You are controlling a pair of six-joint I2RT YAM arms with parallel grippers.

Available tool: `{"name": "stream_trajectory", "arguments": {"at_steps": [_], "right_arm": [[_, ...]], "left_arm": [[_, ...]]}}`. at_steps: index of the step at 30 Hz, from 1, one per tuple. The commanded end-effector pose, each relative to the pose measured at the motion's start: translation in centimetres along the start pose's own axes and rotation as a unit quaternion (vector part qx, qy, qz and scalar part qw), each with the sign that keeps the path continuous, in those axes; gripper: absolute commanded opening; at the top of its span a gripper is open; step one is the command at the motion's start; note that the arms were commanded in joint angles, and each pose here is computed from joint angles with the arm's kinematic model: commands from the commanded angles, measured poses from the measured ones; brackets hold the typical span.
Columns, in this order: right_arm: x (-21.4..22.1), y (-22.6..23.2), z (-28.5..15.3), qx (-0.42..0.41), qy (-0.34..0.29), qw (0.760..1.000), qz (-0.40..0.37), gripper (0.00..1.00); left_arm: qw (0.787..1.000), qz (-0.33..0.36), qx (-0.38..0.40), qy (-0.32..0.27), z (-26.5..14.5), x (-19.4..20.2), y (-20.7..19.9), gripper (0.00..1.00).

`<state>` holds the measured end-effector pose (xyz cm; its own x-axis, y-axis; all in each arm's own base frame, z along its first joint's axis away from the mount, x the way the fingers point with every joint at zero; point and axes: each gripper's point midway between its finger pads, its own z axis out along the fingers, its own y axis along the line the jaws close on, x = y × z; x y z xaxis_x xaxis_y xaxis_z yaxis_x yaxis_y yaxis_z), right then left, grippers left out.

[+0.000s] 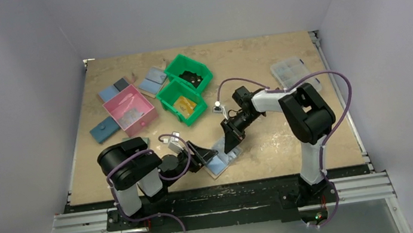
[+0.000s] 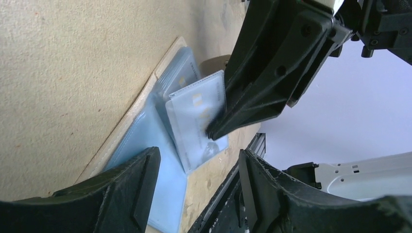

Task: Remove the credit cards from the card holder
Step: Remove the credit card from the card holder.

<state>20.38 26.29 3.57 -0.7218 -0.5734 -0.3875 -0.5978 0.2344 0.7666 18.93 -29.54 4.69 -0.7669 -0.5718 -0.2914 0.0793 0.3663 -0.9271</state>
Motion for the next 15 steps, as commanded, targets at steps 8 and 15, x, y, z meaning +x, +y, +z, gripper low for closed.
{"name": "stream_trajectory", "arguments": {"at_steps": [8,15], "right_arm": [[-0.5,5.1,0.7,-0.063,0.024,0.993,-0.095,0.39],[-0.3,6.2,0.9,-0.086,0.029,0.99,-0.108,0.45]], "left_arm": [[0.998,-0.009,0.059,-0.031,0.4,-1.4,-2.9,0.68],[0.998,-0.013,0.06,-0.034,0.1,-1.5,-2.9,0.68]]}}
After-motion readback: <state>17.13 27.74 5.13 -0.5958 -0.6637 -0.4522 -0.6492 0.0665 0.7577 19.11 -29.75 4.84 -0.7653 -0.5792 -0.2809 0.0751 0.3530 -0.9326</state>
